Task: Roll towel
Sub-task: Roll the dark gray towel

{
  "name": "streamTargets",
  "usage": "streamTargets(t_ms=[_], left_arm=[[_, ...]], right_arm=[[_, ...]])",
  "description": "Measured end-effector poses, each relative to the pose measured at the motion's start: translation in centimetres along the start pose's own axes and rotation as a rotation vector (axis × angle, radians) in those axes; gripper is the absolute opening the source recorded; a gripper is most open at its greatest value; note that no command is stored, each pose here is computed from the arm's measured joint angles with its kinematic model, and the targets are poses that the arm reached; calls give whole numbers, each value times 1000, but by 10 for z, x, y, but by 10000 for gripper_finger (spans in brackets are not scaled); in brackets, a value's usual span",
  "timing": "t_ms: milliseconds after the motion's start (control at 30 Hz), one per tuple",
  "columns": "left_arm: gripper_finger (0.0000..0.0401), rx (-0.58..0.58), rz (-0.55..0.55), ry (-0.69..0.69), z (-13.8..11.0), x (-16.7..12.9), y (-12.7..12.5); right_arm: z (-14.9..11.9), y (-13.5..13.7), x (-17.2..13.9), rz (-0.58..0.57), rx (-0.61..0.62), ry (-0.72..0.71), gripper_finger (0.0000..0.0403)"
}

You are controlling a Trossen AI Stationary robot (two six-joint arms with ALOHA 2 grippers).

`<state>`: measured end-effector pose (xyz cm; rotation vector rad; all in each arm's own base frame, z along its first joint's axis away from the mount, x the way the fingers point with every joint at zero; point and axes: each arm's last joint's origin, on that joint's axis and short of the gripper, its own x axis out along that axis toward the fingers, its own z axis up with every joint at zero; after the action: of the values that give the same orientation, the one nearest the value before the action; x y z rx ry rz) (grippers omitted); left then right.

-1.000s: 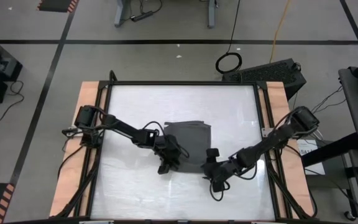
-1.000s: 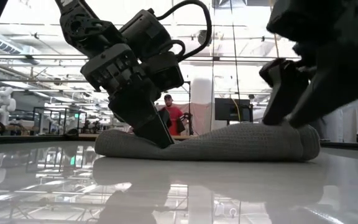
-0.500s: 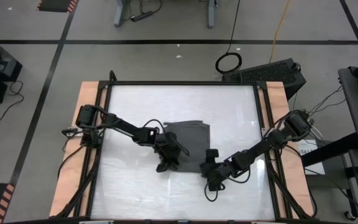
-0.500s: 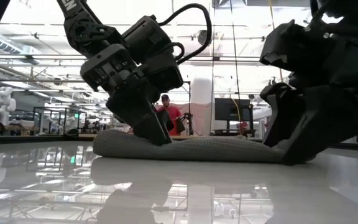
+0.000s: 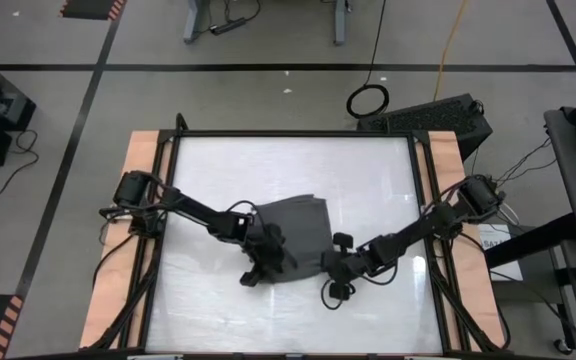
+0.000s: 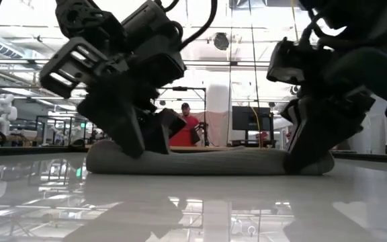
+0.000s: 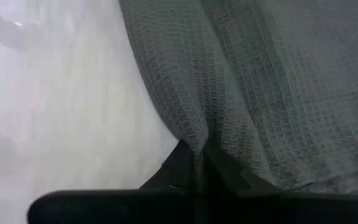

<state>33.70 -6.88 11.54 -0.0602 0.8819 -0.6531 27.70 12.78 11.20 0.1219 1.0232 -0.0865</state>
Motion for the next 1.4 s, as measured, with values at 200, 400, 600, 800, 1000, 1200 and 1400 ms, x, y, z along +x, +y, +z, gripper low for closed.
streamTargets(t_ms=[200,400,600,800,1000,1200,1400], left_arm=[[289,14,54,68,-3,5,-12],[261,30,274,160,-9,10,-22],[121,43,367,176,-9,13,-25],[18,16,311,152,-6,9,-27],[18,-205,11,51,3,-10,-20],[16,-499,-237,41,1,-19,1],[15,-682,-321,49,-4,-18,15]], right_arm=[[6,-3,0,90,103,15,7],[11,-3,-3,180,164,11,5],[17,-1,-8,280,227,22,5],[25,6,-17,423,286,3,5],[32,8,-32,505,360,-3,5],[34,7,-34,555,457,53,5],[34,3,-29,577,537,130,11]])
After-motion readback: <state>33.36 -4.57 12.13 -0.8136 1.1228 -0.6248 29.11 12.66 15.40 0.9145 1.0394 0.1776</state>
